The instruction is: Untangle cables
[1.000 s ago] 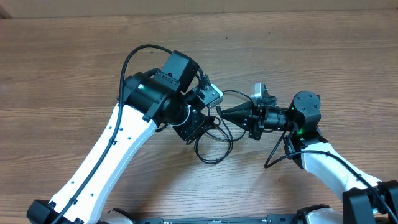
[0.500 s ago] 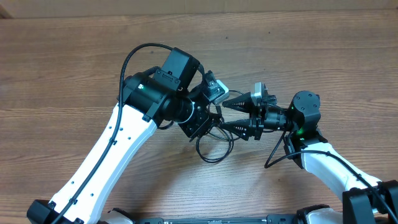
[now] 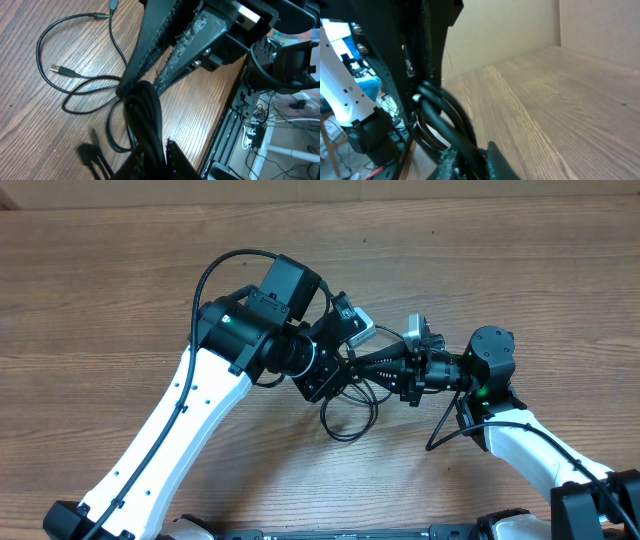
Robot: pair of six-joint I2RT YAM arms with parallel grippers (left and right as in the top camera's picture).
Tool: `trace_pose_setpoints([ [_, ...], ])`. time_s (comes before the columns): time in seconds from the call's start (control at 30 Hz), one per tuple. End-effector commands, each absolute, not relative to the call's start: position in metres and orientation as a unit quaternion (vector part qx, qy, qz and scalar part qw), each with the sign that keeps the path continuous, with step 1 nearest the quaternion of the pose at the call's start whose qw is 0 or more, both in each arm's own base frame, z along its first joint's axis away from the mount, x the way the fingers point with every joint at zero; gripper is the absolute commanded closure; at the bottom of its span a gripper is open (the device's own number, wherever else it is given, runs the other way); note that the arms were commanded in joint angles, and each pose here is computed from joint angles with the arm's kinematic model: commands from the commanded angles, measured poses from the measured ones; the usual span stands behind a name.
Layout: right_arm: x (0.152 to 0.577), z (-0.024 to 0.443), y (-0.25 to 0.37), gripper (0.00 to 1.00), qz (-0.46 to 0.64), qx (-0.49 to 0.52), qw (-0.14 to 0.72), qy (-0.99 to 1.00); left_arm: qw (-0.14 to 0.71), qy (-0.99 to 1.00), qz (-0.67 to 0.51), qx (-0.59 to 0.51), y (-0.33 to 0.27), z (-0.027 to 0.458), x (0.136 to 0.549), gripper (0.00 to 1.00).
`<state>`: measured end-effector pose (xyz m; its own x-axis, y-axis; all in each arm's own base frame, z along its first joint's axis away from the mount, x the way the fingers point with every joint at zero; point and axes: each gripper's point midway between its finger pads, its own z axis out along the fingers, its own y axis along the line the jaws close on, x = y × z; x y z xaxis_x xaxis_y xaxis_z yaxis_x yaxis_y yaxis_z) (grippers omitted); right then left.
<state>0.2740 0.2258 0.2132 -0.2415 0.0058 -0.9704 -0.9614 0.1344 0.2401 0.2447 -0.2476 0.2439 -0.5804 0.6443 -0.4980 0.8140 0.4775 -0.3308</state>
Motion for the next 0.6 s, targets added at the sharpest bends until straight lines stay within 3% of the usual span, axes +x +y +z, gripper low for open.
trace_pose_setpoints([
  [0.0, 0.279, 0.219, 0.225, 0.93, 0.512, -0.402, 0.477, 0.590, 0.165, 0.830, -0.294, 0.444, -0.251, 0.255, 0.238, 0.86],
  [0.33, 0.279, 0.219, 0.225, 0.96, 0.513, -0.402, 0.476, 0.591, 0.169, 0.842, -0.262, 0.441, -0.244, 0.249, 0.244, 0.86],
  [0.43, 0.279, 0.219, 0.225, 0.96, 0.514, -0.400, 0.475, 0.592, 0.166, 0.855, -0.233, 0.432, -0.235, 0.244, 0.249, 0.90],
  [0.57, 0.280, 0.219, 0.225, 0.96, 0.513, -0.400, 0.475, 0.592, 0.157, 0.897, -0.168, 0.378, -0.213, 0.233, 0.260, 0.87],
])
